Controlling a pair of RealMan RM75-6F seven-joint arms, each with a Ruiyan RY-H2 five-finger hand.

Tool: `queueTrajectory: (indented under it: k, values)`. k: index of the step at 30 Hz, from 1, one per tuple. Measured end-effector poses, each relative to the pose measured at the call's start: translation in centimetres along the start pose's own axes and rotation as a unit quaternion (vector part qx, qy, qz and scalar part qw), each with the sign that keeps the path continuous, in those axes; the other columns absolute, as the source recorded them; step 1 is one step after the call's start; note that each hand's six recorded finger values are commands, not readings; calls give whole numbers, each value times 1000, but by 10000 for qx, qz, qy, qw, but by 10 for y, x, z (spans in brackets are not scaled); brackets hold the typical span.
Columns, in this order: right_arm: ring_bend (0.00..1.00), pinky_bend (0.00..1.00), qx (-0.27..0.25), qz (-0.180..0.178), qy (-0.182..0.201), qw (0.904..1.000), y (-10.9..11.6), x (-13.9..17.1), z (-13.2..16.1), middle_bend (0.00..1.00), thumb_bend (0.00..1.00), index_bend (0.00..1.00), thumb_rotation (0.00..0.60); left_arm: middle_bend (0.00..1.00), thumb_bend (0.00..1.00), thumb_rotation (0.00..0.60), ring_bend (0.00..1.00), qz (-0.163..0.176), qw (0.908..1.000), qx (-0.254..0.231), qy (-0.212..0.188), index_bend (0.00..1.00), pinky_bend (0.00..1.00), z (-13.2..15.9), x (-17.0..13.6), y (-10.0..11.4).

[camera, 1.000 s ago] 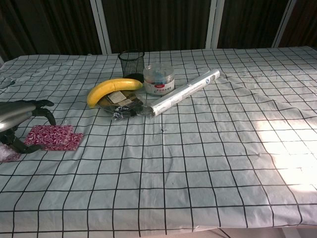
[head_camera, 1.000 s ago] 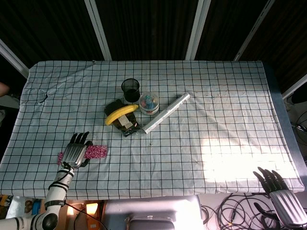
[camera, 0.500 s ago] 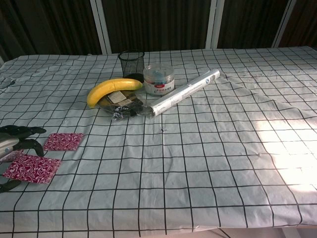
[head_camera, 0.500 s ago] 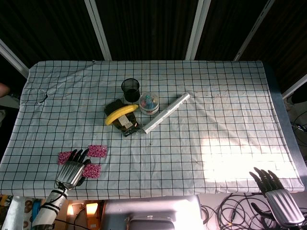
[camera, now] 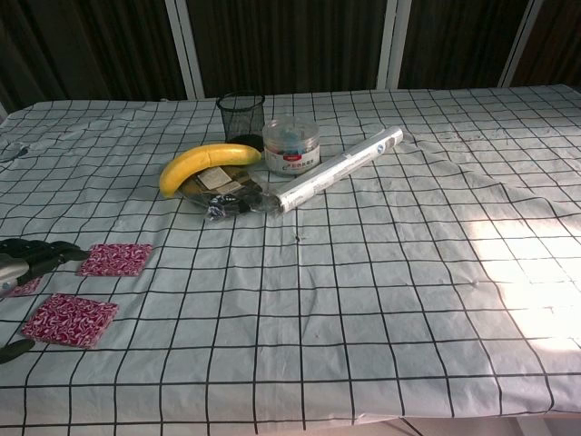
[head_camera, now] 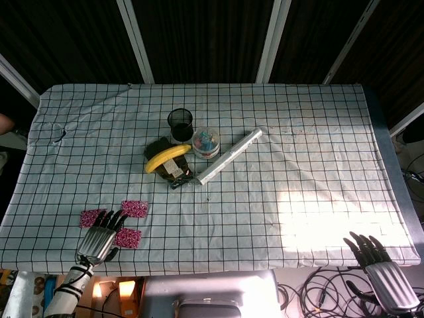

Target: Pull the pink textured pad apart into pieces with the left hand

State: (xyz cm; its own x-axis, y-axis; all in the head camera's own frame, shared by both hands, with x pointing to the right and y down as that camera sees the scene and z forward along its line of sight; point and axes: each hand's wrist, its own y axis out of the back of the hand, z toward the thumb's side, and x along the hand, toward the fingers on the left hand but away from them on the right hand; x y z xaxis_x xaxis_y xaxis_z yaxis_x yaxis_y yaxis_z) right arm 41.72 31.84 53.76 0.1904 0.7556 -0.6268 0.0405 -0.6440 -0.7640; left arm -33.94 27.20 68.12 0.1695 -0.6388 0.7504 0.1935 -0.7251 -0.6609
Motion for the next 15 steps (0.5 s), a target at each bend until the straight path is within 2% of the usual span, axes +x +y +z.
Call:
queueTrajectory:
  k: [4,6,9,12,15]
  values:
    - [0,0,-4,-19,-15,10000,1,1,-1,0,199,0,600,0,319,600,0,67,9999,58,68,0,0,-8,-20,9]
    - [0,0,-17,-40,-32,10000,1,1,-2,0,199,0,600,0,319,600,0,223,9996,87,150,0,0,-15,-34,15]
    - [0,0,-25,-77,-58,10000,3,1,-3,0,198,0,600,0,318,600,0,656,9976,47,221,0,0,-26,-57,25]
    - [0,0,-39,-117,-95,9999,4,1,-4,0,199,0,600,0,319,600,0,1240,9919,-188,197,0,0,-37,-79,33]
    - [0,0,-32,-134,-127,9998,4,0,-4,0,198,0,600,0,326,600,0,1553,9865,-455,243,0,0,-57,-99,23]
